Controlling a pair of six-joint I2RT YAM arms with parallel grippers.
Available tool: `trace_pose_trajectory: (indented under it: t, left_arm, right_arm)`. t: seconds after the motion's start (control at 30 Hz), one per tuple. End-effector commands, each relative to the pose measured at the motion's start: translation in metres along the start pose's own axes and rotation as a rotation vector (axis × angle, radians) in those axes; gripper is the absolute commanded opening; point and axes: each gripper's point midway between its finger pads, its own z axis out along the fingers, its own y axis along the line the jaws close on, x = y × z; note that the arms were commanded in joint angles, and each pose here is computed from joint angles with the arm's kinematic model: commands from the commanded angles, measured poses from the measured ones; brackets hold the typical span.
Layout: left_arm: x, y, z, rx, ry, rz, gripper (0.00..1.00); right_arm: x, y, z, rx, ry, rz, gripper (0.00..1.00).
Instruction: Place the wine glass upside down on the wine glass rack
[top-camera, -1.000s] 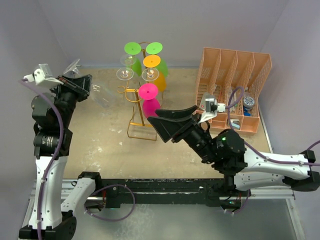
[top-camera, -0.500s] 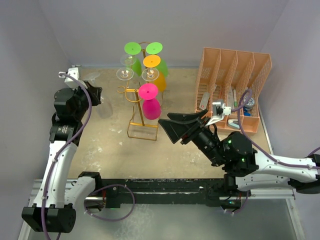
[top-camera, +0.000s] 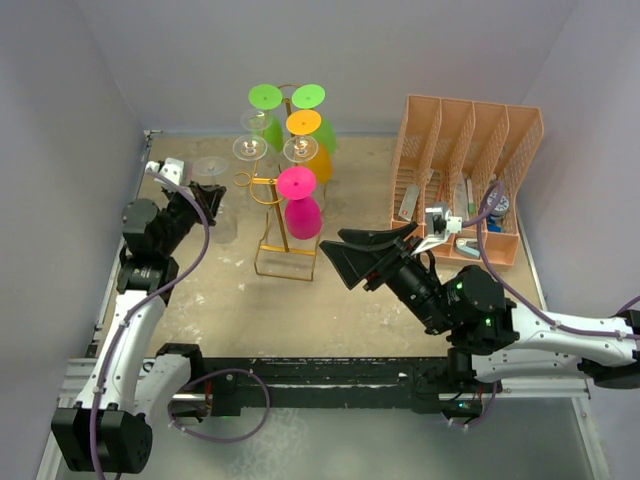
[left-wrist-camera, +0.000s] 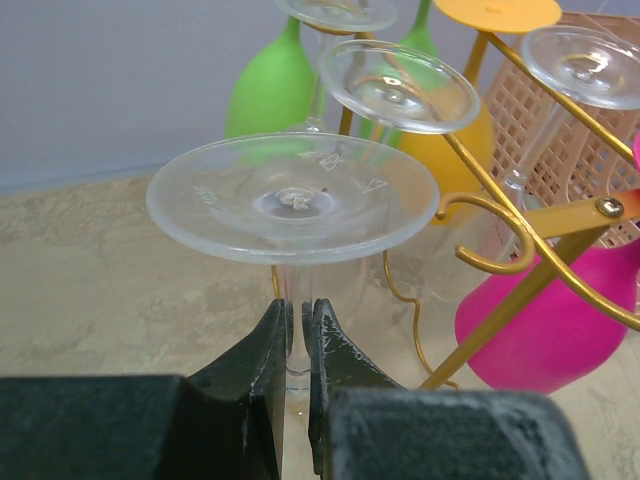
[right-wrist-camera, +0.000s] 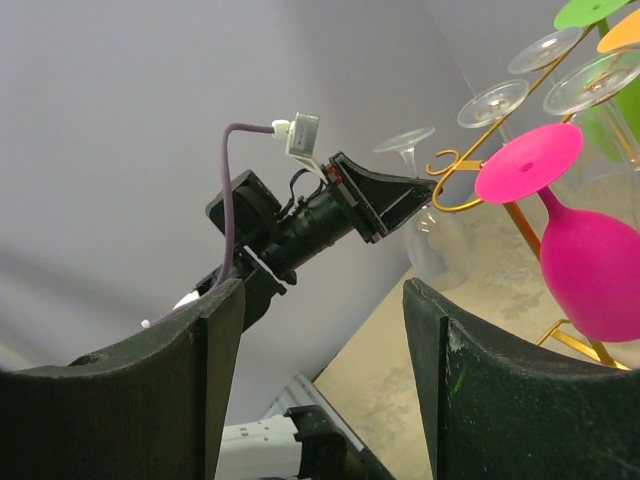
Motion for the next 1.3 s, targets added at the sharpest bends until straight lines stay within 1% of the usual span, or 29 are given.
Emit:
trace_pose_trajectory:
  t: [0.0, 0.23, 0.37, 0.53, 0.7, 0.8, 1.17, 1.27]
  left_arm:
    - [-0.043, -0.025, -0.001, 0.141, -0.193, 0.144, 0.0]
    - [-0.041, -0.043, -0.001, 0.253, -0.257, 0.132, 0.0]
    - [-0.037, -0.048, 0.001, 0.295, -0.251, 0.134, 0.0]
    - [-0.042, -0.055, 0.0, 0.321, -0.272, 0.129, 0.0]
    - [-0.038, -0.057, 0.006, 0.337, -0.262, 0.12, 0.0]
    - [-0.033, -0.065, 0.007, 0.376, -0.249, 0.124, 0.0]
    - [-0.023, -0.061, 0.011, 0.351, -0.221, 0.157, 0.0]
    - [-0.023, -0.053, 0.015, 0.312, -0.213, 0.153, 0.0]
  right_arm:
    - [-0.015, 0.0, -0.003, 0.003, -0.047, 0.029, 0.66]
    - [-0.016, 0.002, -0.001, 0.002, -0.058, 0.044, 0.67]
    - [-0.013, 0.0, 0.001, 0.013, -0.053, 0.05, 0.66]
    - [-0.013, -0.002, 0.0, 0.023, -0.057, 0.069, 0.66]
    - [-0.012, -0.003, 0.001, 0.026, -0.056, 0.07, 0.66]
    - [-0.013, -0.003, 0.0, 0.031, -0.06, 0.073, 0.66]
    - [-0.013, -0.004, 0.001, 0.035, -0.062, 0.073, 0.67]
    - [-0.012, -0.004, 0.001, 0.034, -0.06, 0.075, 0.67]
